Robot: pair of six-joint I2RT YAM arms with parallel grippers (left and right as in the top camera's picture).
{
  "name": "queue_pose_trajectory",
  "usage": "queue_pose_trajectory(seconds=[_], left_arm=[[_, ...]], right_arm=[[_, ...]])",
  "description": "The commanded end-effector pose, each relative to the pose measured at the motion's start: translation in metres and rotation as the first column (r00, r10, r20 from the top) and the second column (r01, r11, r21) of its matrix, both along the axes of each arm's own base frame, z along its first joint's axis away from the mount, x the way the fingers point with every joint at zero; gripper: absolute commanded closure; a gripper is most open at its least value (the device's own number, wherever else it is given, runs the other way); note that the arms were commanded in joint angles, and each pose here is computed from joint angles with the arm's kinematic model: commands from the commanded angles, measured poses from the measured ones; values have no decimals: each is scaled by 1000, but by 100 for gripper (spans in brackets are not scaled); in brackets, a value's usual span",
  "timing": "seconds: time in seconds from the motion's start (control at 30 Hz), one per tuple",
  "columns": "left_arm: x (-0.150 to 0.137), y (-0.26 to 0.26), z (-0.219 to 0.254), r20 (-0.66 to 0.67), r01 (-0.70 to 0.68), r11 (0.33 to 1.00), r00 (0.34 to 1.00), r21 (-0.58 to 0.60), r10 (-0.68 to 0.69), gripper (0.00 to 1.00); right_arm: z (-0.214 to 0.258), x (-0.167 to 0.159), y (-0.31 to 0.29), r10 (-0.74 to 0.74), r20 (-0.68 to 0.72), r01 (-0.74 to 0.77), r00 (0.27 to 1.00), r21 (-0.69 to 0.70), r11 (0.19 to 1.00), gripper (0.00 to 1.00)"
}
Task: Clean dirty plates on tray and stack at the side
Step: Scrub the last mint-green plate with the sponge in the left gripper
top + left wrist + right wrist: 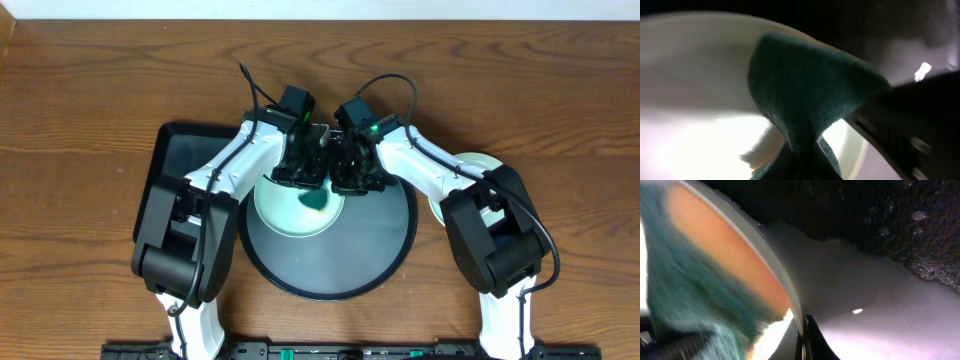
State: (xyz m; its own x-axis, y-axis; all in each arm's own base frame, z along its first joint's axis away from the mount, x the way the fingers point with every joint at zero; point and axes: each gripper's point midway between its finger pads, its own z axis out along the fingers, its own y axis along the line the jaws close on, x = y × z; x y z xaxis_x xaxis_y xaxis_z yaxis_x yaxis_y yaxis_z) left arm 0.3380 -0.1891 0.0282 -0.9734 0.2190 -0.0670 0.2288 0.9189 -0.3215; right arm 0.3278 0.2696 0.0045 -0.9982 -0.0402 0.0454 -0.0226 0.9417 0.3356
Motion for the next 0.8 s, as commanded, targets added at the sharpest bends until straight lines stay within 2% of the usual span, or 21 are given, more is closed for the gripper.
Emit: queue_pose_trajectory(seconds=[0.0, 0.1, 0.23, 0.3, 0.37, 0.43, 0.53, 0.6, 0.7, 0.77], left_arm=[[23, 54, -10, 118, -220, 936, 974, 273, 194, 93], [25, 93, -7, 209, -416, 806, 909, 420, 360, 93], [6, 105, -7, 177, -470, 740, 879, 481, 443, 93], [-11, 100, -8, 104, -427, 757, 894, 495, 435, 93], [-25, 84, -10, -10, -313, 835, 934, 453, 356, 92], [-41, 55, -9, -141, -143, 939, 971, 314, 195, 92], [-60, 12, 2, -244, 36, 999, 969, 33, -27, 92], [-64, -4, 9, -248, 77, 994, 964, -82, -95, 93], [-47, -12, 8, -176, 80, 990, 979, -113, -99, 92], [-30, -13, 6, -117, 45, 994, 992, -100, -56, 93]], right_arm=[[-9, -2, -2, 11, -6, -11, 1000, -31, 999, 99], [-9, -2, -2, 10, -6, -10, 1000, -31, 999, 99], [-9, -2, -2, 11, -6, -11, 1000, -31, 999, 99], [-9, -2, -2, 11, -6, -11, 1000, -31, 999, 99], [-9, -2, -2, 11, -6, -11, 1000, -31, 999, 99], [-9, -2, -2, 11, -6, -11, 1000, -31, 999, 99], [-9, -2, -2, 10, -5, -10, 1000, -30, 999, 99], [-9, -2, -2, 10, -5, -10, 1000, -30, 999, 99], [-9, -2, -2, 11, -6, -11, 1000, -30, 999, 99], [-9, -2, -2, 10, -6, -10, 1000, -30, 999, 99]])
